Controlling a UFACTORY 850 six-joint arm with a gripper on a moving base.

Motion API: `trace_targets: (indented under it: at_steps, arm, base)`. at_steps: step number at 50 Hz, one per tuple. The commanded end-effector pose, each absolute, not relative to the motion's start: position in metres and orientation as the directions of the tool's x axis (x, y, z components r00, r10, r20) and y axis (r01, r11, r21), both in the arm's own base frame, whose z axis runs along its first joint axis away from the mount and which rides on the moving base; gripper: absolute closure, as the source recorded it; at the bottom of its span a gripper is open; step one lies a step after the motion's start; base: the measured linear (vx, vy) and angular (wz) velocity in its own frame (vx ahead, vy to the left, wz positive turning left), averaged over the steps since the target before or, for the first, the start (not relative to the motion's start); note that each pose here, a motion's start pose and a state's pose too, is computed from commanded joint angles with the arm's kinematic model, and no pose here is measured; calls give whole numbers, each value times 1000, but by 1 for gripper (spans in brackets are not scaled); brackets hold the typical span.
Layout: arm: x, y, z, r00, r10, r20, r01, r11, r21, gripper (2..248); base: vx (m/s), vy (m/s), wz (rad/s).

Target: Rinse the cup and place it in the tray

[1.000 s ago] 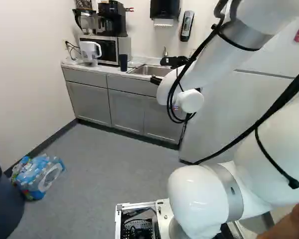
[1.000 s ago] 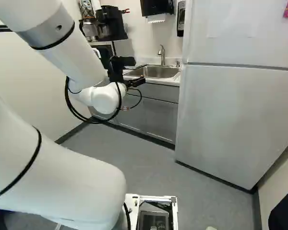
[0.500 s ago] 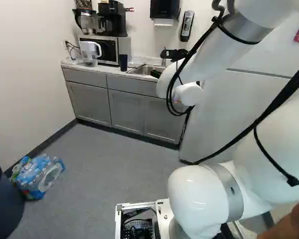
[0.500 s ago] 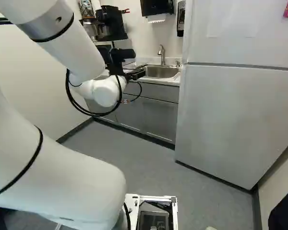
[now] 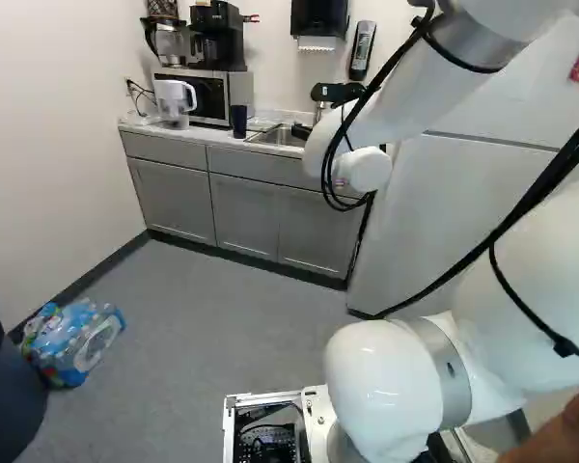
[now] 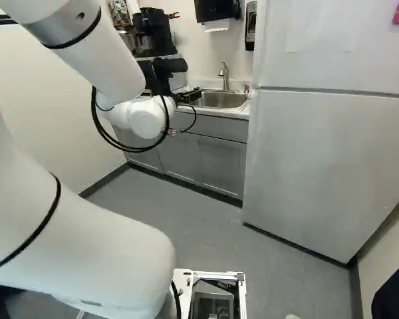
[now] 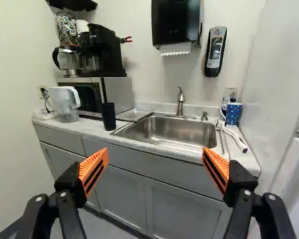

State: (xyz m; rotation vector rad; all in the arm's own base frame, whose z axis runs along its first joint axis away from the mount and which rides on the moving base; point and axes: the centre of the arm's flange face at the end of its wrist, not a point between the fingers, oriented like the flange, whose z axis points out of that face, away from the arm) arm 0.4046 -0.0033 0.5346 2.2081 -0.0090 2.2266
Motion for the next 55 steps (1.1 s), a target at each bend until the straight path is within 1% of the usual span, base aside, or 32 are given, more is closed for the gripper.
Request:
trace_targets:
  at_steps: [55]
  arm:
    - [434, -3, 580, 36, 0, 999, -8, -1000, 0, 3]
  base:
    - [0, 0, 0]
